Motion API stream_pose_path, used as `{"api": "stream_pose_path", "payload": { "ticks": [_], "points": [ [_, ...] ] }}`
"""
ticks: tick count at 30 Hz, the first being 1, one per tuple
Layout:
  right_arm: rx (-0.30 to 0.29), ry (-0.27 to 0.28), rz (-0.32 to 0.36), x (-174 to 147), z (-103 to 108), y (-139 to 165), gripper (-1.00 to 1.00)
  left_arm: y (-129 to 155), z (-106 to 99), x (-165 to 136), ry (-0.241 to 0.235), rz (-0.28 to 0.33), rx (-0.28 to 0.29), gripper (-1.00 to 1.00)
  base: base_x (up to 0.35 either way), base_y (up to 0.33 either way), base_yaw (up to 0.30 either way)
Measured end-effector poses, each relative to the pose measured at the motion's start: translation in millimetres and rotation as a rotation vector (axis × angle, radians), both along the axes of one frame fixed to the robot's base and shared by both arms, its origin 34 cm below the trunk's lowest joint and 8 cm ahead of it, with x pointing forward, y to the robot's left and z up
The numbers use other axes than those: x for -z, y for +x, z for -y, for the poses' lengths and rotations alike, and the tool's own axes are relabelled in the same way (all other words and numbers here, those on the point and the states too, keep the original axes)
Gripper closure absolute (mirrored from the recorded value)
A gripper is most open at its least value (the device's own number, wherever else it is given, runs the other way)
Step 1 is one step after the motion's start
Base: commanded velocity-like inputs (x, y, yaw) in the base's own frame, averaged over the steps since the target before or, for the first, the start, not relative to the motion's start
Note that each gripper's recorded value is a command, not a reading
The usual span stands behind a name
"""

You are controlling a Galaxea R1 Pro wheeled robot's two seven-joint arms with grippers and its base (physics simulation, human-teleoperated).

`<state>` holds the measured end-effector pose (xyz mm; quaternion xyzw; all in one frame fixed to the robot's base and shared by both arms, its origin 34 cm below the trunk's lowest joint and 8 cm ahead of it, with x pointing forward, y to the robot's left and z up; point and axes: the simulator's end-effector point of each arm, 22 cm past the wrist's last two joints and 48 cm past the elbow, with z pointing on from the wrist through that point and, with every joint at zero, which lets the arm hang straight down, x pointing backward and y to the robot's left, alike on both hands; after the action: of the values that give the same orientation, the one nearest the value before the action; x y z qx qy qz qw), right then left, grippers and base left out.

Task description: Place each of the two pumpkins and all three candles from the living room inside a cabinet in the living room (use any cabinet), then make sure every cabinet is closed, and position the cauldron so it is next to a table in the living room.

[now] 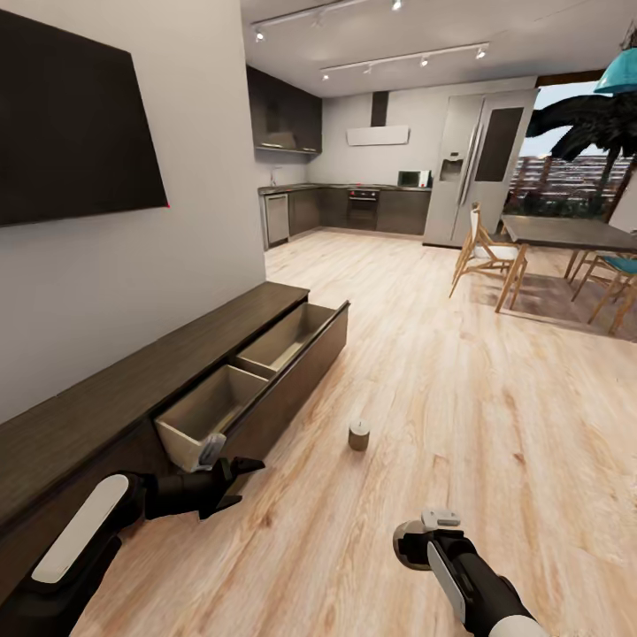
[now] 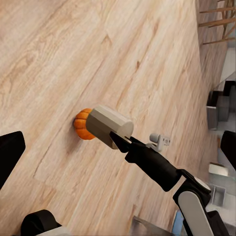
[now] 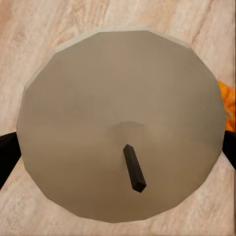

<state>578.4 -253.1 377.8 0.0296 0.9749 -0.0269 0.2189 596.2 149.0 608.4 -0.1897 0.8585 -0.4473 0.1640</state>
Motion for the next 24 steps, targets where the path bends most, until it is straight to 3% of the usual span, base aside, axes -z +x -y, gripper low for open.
{"api": "stream_pose_path", "payload": {
  "ticks": [8, 24],
  "points": [
    [0.000, 0.000, 0.000, 0.0, 0.0, 0.0, 1.00, 0.0, 0.0, -0.1, 0.000, 0.000, 0.000, -1.00, 0.177, 0.050, -0.286],
    [0.000, 0.000, -0.005, 2.1, -0.1, -1.4, 1.00, 0.0, -0.1, 1.4, 0.000, -0.003, 0.000, -1.00, 0.242, 0.177, -0.286]
  ]
}}
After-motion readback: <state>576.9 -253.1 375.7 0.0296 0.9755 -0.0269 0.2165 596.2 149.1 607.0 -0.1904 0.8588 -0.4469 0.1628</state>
